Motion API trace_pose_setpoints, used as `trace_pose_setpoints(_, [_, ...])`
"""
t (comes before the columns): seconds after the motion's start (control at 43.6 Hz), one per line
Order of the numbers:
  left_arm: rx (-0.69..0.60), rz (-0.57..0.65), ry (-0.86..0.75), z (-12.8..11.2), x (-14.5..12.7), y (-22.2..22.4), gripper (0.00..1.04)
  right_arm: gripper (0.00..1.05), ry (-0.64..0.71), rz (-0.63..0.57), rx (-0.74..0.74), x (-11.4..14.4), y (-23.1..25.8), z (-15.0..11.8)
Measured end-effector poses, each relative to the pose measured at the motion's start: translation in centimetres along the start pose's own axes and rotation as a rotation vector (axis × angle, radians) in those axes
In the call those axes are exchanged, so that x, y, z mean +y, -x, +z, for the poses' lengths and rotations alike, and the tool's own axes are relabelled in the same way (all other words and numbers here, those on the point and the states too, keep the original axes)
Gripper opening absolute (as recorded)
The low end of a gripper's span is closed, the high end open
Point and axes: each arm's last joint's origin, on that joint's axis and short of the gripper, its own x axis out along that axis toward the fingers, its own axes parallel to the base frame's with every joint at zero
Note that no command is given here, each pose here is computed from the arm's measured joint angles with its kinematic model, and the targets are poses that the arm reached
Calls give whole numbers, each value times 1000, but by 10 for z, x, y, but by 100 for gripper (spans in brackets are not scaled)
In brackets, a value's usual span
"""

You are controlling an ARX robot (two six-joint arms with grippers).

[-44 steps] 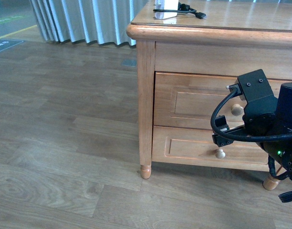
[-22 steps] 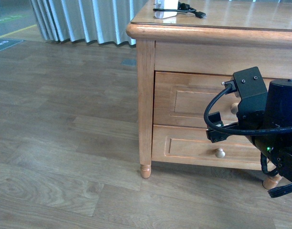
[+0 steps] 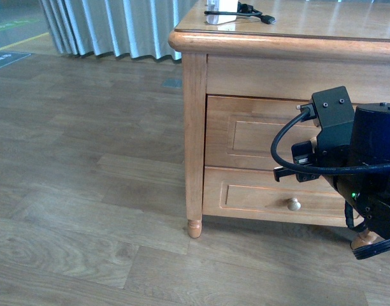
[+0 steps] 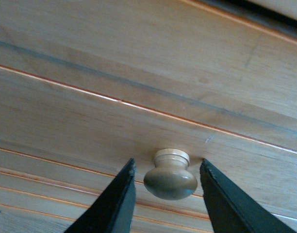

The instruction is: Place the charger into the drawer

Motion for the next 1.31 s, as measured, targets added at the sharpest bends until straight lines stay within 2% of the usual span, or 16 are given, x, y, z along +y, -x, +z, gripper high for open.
trace_pose_setpoints(0.092, [0, 0, 0, 0, 0, 0, 99, 26, 2, -4, 0, 1, 0, 0])
trace_pose_setpoints(0.138, [0, 0, 0, 0, 0, 0, 99, 24, 1, -2, 1, 1, 0, 0])
trace_pose_setpoints(0.527, [0, 0, 0, 0, 0, 0, 99, 23, -1, 4, 20, 1, 0, -1])
trace_pose_setpoints(0.757, [0, 0, 0, 0, 0, 0, 99, 23, -33, 54, 59, -5, 8, 0])
trace_pose_setpoints(1.307, [0, 0, 0, 0, 0, 0, 99, 22, -120, 199, 163, -31, 104, -20])
